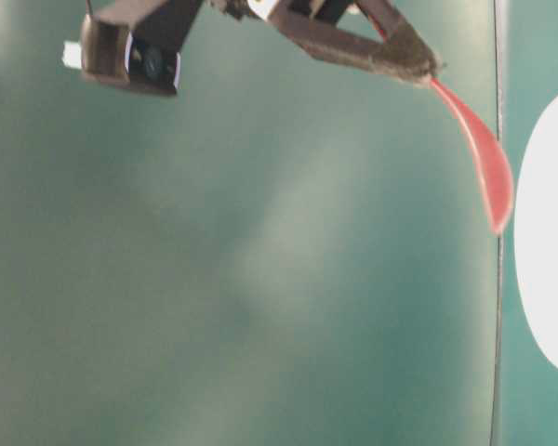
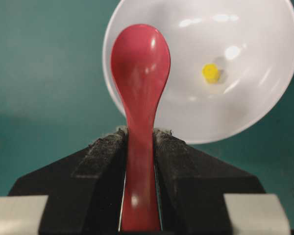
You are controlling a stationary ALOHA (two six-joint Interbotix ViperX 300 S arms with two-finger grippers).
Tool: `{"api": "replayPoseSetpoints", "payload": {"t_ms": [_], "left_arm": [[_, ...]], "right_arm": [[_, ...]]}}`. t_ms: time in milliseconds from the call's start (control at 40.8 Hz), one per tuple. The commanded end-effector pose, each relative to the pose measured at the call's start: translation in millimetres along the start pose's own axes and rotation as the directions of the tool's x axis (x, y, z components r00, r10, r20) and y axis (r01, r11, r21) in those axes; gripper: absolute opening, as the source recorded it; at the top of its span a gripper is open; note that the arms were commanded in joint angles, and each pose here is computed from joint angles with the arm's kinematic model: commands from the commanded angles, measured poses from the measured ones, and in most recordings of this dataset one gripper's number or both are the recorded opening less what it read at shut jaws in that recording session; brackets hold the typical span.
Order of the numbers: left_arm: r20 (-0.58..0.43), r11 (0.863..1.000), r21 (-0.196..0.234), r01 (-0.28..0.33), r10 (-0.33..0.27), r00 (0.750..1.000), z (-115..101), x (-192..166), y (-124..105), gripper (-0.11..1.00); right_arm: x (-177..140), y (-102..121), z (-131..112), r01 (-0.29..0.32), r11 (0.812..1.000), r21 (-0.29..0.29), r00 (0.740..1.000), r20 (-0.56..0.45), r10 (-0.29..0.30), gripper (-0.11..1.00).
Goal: Scoop the yellow hexagonal prism block from the bowl with a spoon using the right arm.
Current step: 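Lift the red spoon and carry it over the white bowl, then lower the spoon into the bowl and slide it under the yellow block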
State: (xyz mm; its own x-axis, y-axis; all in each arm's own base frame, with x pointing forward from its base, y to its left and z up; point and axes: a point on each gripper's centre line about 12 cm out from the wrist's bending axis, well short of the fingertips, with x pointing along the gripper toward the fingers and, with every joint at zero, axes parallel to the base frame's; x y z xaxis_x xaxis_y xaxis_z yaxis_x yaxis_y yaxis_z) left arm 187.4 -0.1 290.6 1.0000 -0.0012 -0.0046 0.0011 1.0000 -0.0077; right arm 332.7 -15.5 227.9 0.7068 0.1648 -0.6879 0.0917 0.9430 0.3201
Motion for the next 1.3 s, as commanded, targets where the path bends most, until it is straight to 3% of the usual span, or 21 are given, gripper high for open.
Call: {"api": "replayPoseSetpoints", "payload": {"t_ms": [0, 270, 613, 932, 1275], "left_arm": [[0.026, 1.000, 0.000, 0.002, -0.002, 1.000, 10.9, 2.0, -0.4, 0.02], [0.026, 1.000, 0.000, 0.002, -0.002, 1.000, 10.9, 2.0, -0.4, 0.02], [0.012, 1.000, 0.000, 0.002, -0.002, 1.000, 8.8, 3.0, -0.4, 0.02], [0.012, 1.000, 0.000, 0.000, 0.000, 1.000, 8.8, 3.0, -0.1, 0.02], [0.012, 1.000, 0.000, 0.002, -0.002, 1.000, 8.8, 3.0, -0.4, 0.02]], "right_arm": [[-2.4, 1.8, 16.9, -0.005, 1.000, -0.014, 1.000, 0.012, 0.005, 0.25], [11.1, -4.7, 21.3, 0.035, 0.997, -0.070, 0.992, -0.117, -0.043, 0.25], [16.0, -12.8, 25.6, 0.124, 0.992, -0.039, 0.955, -0.266, -0.130, 0.25], [23.2, -13.0, 32.0, 0.120, 0.992, -0.047, 0.922, -0.364, -0.129, 0.25], [24.7, -15.2, 32.6, 0.132, 0.989, -0.065, 0.913, -0.382, -0.146, 0.25]]}}
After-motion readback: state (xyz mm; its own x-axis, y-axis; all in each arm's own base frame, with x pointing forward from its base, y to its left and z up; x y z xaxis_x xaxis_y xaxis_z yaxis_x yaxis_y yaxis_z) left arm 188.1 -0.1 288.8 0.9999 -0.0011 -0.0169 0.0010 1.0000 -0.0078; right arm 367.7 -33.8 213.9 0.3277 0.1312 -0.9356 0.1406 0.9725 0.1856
